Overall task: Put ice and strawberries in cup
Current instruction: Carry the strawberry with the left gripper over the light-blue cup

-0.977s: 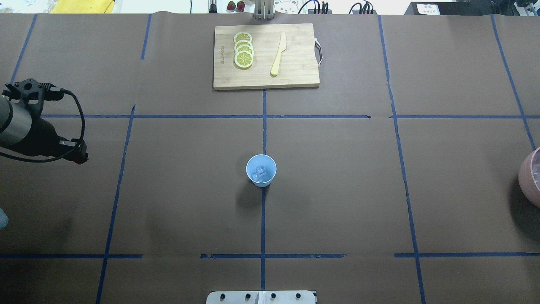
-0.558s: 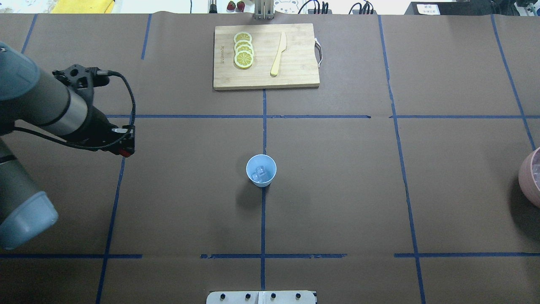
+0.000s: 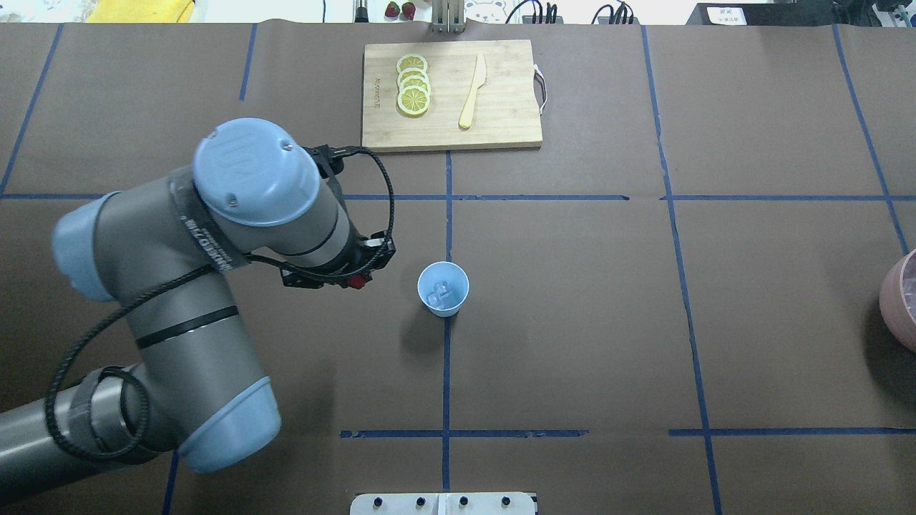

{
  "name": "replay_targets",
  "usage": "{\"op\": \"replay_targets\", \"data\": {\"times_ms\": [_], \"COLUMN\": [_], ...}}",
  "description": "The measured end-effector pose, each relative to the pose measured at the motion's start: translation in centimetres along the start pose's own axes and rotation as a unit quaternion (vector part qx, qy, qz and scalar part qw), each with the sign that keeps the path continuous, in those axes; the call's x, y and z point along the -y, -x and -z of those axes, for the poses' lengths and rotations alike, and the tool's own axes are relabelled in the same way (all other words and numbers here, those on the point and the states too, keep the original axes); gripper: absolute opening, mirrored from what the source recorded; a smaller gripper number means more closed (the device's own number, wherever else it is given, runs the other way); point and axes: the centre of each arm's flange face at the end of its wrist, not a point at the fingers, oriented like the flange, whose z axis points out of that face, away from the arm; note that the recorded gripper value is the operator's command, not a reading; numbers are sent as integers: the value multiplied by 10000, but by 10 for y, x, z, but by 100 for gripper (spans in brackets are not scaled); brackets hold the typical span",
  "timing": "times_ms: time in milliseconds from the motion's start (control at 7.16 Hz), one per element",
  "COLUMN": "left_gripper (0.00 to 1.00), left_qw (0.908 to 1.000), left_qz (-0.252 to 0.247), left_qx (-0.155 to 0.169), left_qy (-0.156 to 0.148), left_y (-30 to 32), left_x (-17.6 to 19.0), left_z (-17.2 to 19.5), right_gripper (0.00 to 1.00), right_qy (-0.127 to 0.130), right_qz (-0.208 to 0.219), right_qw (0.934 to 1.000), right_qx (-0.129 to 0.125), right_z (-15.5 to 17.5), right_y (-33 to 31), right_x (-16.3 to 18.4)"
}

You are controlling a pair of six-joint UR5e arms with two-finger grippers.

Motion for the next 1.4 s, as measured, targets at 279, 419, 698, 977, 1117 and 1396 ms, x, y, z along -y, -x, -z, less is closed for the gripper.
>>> {"op": "replay_targets", "data": {"times_ms": [279, 419, 698, 977, 1117, 1396], "left_gripper": [8, 20, 100, 100, 100, 100], "left_qw": [9996, 9995, 9996, 9997, 9998, 9999], "left_qz": [258, 261, 230, 208, 187, -38], "left_qx": [115, 151, 156, 134, 121, 143], "left_qy": [-65, -67, -33, -16, -10, -12], "left_y": [-59, -72, -81, -83, -83, -75], "left_x": [-8, -16, -26, -29, -29, -25], "left_z": [-20, -27, -31, -30, -29, -28], "right_gripper": [99, 99, 99, 99, 99, 99], "right_qy": [-1, -1, -1, -1, -2, -4], "right_qz": [1, 1, 1, 1, 2, 2], "right_qw": [10000, 10000, 10000, 10000, 10000, 10000], "right_qx": [-3, -3, -3, -3, -3, -2], "right_z": [0, 0, 0, 0, 0, 0], "right_y": [0, 0, 0, 0, 0, 0], "right_x": [0, 0, 0, 0, 0, 0]}}
